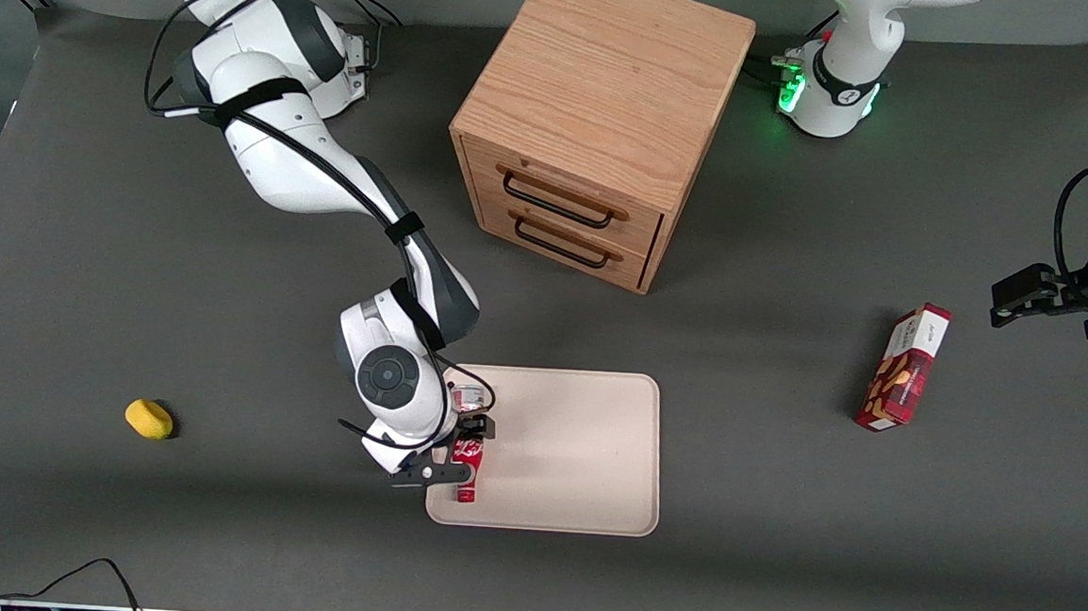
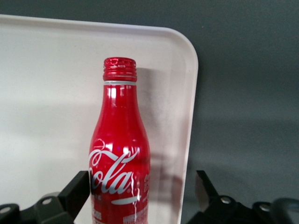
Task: Place coke bottle on tray
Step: 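Lower the bottle onto the tray and open the right gripper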
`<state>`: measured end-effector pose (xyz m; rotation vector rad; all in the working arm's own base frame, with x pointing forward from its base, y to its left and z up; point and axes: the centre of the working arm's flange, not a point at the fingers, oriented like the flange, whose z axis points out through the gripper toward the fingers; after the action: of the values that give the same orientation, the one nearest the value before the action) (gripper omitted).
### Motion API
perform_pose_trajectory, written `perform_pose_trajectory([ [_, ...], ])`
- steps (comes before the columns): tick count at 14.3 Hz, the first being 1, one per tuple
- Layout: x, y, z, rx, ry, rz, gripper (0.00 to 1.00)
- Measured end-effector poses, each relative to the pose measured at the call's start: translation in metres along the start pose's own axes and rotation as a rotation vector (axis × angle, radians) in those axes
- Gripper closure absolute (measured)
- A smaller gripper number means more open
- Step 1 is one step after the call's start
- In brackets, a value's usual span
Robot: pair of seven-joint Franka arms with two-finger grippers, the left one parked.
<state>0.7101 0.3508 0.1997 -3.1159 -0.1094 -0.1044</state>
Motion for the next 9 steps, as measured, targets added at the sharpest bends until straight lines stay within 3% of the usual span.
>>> perform_pose_trajectory([
  [9, -0.001, 0.0, -0.035, -0.029, -0.056, 0.02, 0.0],
])
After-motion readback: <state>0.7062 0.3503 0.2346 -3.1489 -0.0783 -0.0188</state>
